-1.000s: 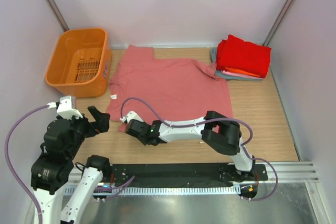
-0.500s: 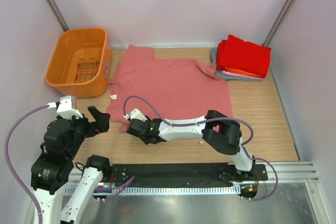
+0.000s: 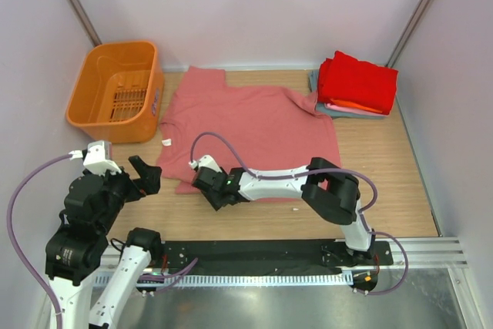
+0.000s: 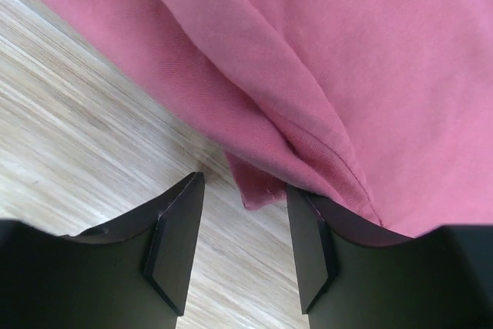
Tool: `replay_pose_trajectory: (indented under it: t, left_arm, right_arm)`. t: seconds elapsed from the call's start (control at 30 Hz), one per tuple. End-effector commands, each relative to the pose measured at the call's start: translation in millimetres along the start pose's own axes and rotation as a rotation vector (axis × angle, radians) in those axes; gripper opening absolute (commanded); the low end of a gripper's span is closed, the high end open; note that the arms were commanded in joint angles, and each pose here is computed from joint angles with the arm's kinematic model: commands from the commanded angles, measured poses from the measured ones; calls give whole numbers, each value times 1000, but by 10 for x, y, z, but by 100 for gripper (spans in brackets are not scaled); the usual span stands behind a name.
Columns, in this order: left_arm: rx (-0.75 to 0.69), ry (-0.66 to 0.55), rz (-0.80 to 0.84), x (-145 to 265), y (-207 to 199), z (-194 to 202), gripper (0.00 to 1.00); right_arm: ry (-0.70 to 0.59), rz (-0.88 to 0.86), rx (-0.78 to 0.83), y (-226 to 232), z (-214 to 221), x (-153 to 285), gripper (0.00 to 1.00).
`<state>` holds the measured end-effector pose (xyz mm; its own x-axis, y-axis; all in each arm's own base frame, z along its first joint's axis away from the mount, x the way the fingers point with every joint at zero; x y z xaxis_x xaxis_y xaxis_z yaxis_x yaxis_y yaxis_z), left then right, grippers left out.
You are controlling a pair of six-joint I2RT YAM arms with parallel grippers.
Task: Fold and stack the t-shirts
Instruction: Flatten the tshirt out
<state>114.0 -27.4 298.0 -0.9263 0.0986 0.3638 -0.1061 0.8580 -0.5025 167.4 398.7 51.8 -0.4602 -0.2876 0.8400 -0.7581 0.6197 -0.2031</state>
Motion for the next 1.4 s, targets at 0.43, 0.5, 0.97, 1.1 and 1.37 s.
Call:
replay_pose_trajectory:
  t: [0.43,0.5,0.97,1.1,1.37]
  left_arm:
    - [12,-13,9,-45,-45,-49,100]
    - [11,-7,7,-58,-46,-46,100]
    - [24,10,-22,-39,-15,-27,100]
    - [24,16,-29,-39,-9,-21,99]
    - [8,28,-76,-68,32,-41,100]
  right_arm:
    - [237,-254,-151,151,823,-242,12]
    - [241,-256,-152,162,864,-204,7]
    - [42,-487,70,534,660,1054,2]
    - [89,-398,61,406,838,960,54]
    - [7,-379,31,470,514,1068,65]
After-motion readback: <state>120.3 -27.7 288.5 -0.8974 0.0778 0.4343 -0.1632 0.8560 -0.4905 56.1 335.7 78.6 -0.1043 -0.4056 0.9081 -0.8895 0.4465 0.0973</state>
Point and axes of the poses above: each gripper's point midway between its finger pads, its own x axis back along the fingers, its own y axis along the line the jaws close on, z = x × y, the point moved 4 cm from there along x, back along the fingers, and after that the axes turned 12 degrees about x, right-handed, at the moved point
